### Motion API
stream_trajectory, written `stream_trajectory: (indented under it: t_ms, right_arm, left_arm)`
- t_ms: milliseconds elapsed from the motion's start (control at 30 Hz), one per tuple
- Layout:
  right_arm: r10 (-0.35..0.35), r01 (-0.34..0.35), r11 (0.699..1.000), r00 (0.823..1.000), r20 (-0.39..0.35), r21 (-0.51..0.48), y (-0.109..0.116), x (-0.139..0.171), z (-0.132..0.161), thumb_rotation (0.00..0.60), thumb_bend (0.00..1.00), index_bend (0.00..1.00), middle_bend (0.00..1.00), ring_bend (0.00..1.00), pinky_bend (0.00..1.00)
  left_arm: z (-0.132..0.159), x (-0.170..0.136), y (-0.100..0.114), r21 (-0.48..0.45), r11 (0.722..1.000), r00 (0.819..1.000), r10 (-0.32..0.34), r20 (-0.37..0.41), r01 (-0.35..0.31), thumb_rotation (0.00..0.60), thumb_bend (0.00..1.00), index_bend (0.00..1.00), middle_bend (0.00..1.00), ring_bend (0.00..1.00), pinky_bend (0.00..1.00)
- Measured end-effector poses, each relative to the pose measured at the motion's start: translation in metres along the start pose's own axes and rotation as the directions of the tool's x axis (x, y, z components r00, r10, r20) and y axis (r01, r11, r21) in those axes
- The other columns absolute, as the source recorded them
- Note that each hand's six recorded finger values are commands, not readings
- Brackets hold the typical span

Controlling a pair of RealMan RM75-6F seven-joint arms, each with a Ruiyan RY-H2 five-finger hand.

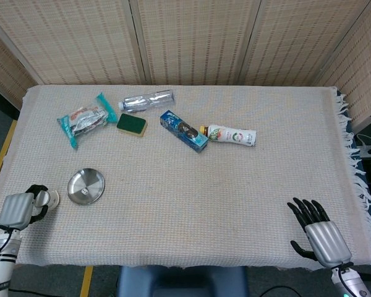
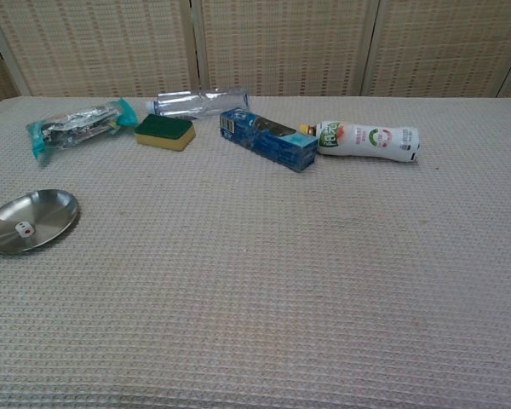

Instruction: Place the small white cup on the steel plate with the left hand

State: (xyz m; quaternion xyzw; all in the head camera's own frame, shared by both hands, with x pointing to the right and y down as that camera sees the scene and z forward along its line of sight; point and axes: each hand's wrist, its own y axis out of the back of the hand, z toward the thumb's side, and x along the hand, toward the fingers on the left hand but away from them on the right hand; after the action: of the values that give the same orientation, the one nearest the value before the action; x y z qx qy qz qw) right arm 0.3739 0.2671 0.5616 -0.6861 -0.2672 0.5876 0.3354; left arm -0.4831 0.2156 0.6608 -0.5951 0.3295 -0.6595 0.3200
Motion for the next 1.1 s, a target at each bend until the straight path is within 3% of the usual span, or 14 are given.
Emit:
stream_trajectory:
  t_ms: [67,233,333,667,933,1100]
  right_arm:
    - [-0.003,0.003,1.000,1.000,0.001,0.000,0.001,0.001,0.000,0.525,0.19,0.00,0.00,0.00,0.00]
    - [0.000,0.000,1.000,1.000,0.000,0.000,0.000,0.000,0.000,0.526,0.19,0.00,0.00,0.00,0.00]
    - [0.000,0.000,1.000,1.000,-0.003,0.000,0.000,0.000,0.000,0.525,0.19,0.00,0.00,0.00,0.00]
    - [-0.015,0.015,1.000,1.000,-0.008,-0.001,0.003,0.004,0.001,0.527,0.19,0.00,0.00,0.00,0.00]
    - [-0.030,0.030,1.000,1.000,-0.010,-0.004,0.007,0.005,0.001,0.526,0.19,0.00,0.00,0.00,0.00]
    - [-0.039,0.039,0.999,0.999,-0.016,-0.001,0.007,0.005,0.001,0.527,0.19,0.00,0.00,0.00,0.00]
  left_arm:
    - [0.001,0.000,-0.003,0.000,1.000,1.000,-0.018,0.003,0.018,0.600,0.39,0.37,0.56,0.49,0.61]
    - [0.003,-0.003,-0.005,-0.041,0.998,0.999,-0.043,0.017,0.043,0.600,0.35,0.03,0.17,0.18,0.52]
    - [0.004,-0.006,-0.002,-0.085,0.995,0.998,-0.048,0.035,0.051,0.600,0.34,0.00,0.02,0.04,0.42]
    - [0.007,-0.026,0.012,-0.135,0.990,0.996,-0.030,0.081,0.041,0.600,0.32,0.00,0.00,0.00,0.28]
    - [0.001,-0.067,0.034,-0.128,0.988,0.995,0.090,0.046,-0.084,0.600,0.32,0.00,0.00,0.00,0.24]
    - [0.002,-0.097,0.053,-0.105,0.979,0.983,0.180,0.039,-0.175,0.600,0.32,0.00,0.00,0.00,0.24]
